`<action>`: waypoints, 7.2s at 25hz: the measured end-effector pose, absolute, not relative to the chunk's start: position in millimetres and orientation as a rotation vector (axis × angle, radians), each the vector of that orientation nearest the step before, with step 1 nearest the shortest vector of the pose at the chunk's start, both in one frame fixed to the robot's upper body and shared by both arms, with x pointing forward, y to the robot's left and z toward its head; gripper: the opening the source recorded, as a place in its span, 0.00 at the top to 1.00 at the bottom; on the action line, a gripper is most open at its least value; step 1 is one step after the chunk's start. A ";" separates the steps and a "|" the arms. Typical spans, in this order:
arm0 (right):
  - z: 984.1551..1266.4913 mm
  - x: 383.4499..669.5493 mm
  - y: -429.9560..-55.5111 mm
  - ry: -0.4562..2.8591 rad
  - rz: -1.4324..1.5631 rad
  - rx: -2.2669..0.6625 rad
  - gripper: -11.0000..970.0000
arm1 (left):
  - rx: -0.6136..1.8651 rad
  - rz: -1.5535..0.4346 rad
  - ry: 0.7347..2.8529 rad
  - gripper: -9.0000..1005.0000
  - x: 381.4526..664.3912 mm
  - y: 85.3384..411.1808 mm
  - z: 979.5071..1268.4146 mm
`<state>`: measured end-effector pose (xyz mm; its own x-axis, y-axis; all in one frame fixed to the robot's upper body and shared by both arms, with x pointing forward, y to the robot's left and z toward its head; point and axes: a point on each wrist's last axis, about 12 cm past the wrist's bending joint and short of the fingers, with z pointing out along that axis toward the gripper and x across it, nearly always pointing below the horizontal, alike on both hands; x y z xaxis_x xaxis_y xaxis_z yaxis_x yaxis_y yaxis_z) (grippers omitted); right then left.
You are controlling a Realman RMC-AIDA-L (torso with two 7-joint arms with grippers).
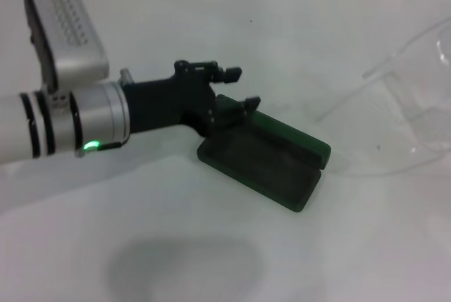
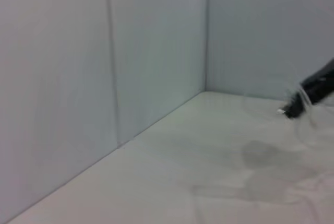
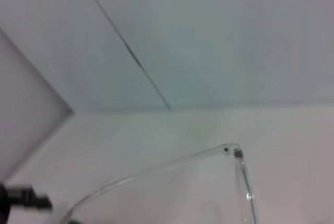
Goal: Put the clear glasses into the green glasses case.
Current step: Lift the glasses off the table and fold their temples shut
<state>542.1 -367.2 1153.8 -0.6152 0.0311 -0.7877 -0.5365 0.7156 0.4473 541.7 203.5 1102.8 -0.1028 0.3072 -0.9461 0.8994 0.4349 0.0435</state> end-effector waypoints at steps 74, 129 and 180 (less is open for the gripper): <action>1136.5 518.0 -385.9 2.074 0.827 -0.454 0.87 | 1.661 -0.097 1.621 0.81 569.1 83.3 1139.7; 1140.5 537.6 -353.9 2.043 1.125 -0.554 0.87 | 0.859 -0.887 1.442 0.49 577.1 156.2 1133.3; 1146.7 567.0 -282.6 1.874 1.426 -0.601 0.87 | 0.830 -1.188 1.142 0.49 536.6 127.2 1112.8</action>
<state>567.0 -282.6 1146.7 -0.6499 0.0477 -0.7585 -0.7183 0.2876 0.6335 536.6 127.2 1112.8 -0.0141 -0.2655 -0.9640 0.9737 0.2157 -0.0736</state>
